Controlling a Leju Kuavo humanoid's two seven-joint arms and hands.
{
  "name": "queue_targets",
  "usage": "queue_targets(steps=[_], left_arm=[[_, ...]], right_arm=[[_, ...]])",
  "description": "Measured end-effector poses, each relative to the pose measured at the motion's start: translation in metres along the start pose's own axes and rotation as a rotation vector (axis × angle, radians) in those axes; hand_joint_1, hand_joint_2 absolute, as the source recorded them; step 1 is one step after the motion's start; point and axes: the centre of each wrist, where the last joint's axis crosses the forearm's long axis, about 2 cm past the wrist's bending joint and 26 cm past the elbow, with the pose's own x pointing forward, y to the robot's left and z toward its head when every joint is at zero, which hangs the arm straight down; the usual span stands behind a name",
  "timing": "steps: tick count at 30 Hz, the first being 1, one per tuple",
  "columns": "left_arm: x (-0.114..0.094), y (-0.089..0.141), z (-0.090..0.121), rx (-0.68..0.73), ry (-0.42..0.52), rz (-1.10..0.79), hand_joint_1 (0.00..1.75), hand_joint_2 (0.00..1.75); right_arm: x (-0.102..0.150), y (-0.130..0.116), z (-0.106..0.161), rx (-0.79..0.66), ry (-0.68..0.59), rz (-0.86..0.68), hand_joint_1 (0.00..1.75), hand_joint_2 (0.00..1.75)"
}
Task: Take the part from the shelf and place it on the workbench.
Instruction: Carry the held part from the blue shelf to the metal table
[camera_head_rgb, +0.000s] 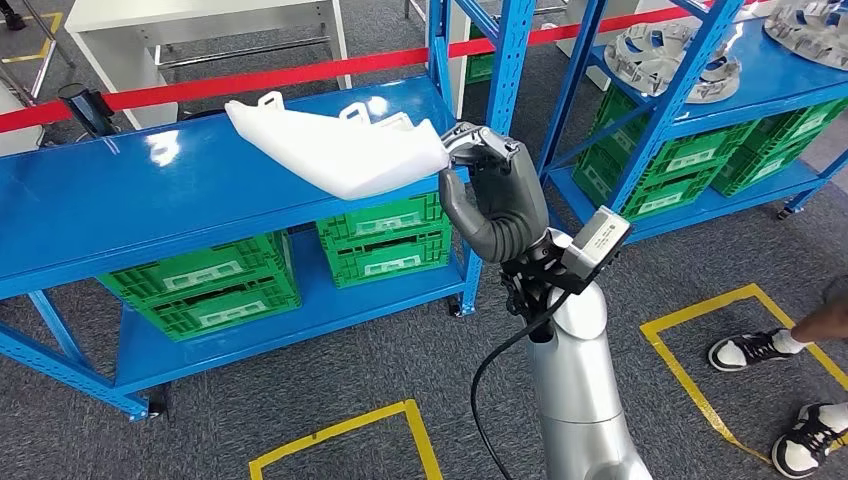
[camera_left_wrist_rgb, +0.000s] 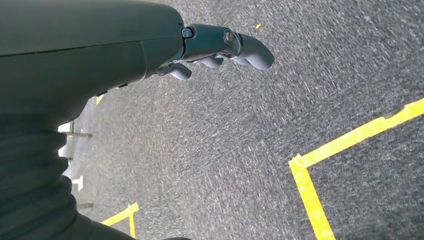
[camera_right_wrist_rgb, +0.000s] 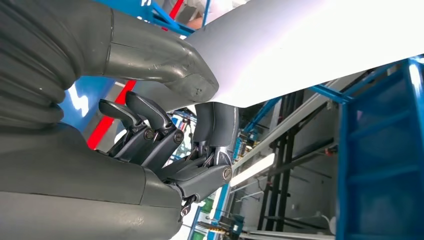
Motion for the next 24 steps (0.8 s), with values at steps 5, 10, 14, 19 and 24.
queue_targets(steps=[5,10,14,19,24], left_arm=[[-0.001,0.0,0.0,-0.001,0.003,0.0,0.0,1.75],[-0.001,-0.001,0.0,-0.006,0.002,-0.002,0.0,1.75],[-0.003,0.009,-0.001,0.03,0.004,0.021,0.0,1.75],[-0.008,0.023,-0.001,0.062,-0.005,0.046,0.0,1.75],[-0.01,0.031,-0.001,0.075,-0.017,0.05,0.0,1.75]], right_arm=[[0.001,0.001,-0.002,0.003,-0.001,0.001,1.75,1.75],[-0.001,0.001,0.002,-0.006,0.005,-0.004,1.75,1.75],[-0.007,0.004,0.003,-0.015,0.004,-0.029,1.75,1.75],[-0.017,0.009,-0.002,-0.009,0.005,-0.063,1.75,1.75],[-0.022,0.01,0.005,-0.031,0.012,-0.063,1.75,1.75]])
